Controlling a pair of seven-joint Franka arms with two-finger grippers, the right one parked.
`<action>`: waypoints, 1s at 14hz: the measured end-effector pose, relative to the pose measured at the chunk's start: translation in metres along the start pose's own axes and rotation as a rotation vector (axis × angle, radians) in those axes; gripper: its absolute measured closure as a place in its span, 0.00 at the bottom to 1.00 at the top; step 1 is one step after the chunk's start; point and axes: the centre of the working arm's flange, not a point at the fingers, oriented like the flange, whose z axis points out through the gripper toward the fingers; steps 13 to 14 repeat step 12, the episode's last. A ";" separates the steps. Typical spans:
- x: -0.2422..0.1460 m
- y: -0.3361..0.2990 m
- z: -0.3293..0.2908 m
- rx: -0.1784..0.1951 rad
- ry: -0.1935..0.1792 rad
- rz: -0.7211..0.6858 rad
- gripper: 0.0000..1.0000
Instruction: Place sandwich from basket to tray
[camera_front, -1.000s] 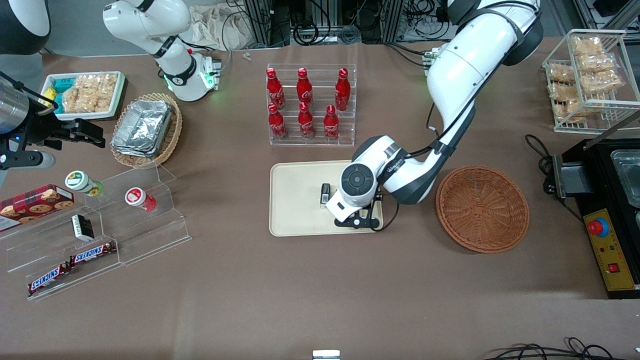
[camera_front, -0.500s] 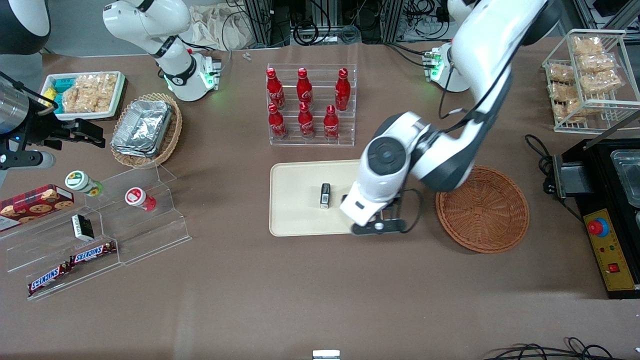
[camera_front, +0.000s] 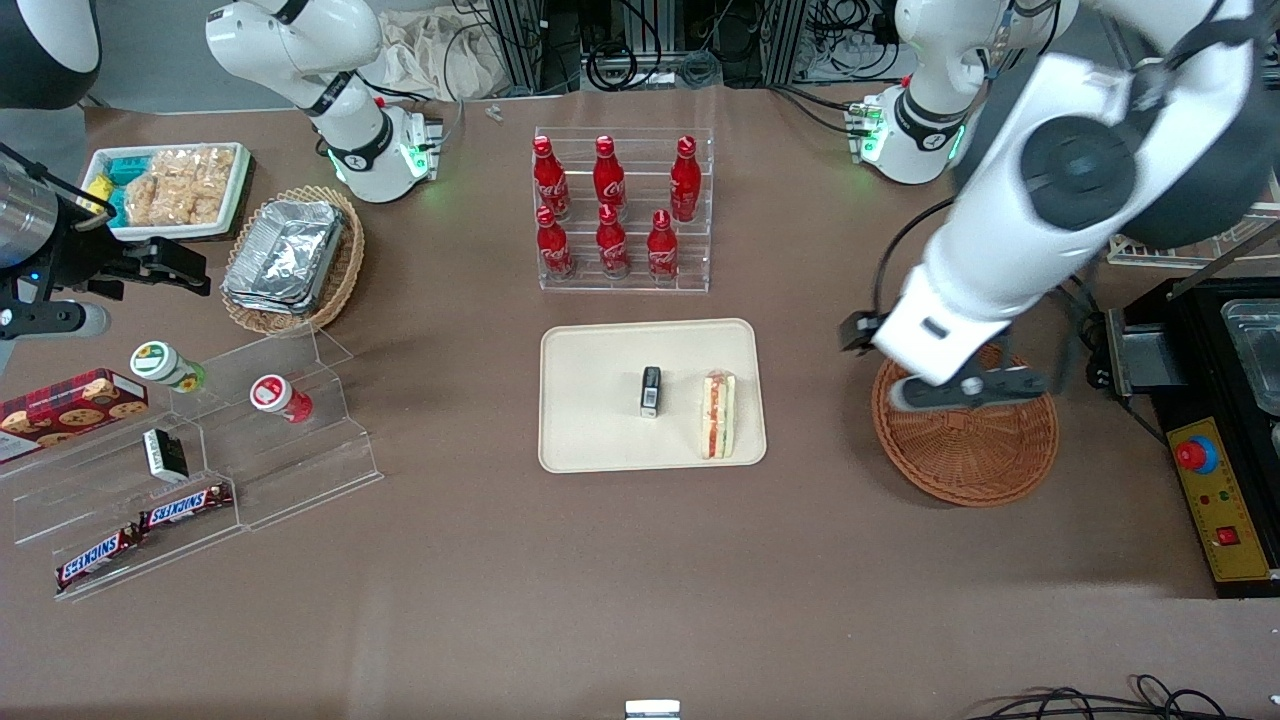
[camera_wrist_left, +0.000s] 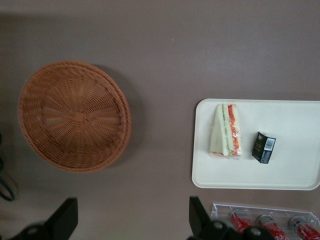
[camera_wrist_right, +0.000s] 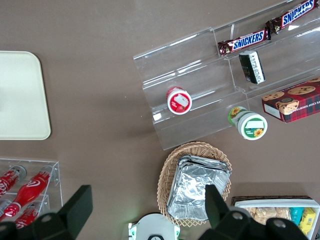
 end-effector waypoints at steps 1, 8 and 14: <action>-0.008 -0.023 -0.012 -0.009 0.000 0.028 0.00; -0.073 -0.150 -0.038 0.011 0.008 0.176 0.00; -0.062 -0.197 -0.033 0.003 0.010 0.284 0.00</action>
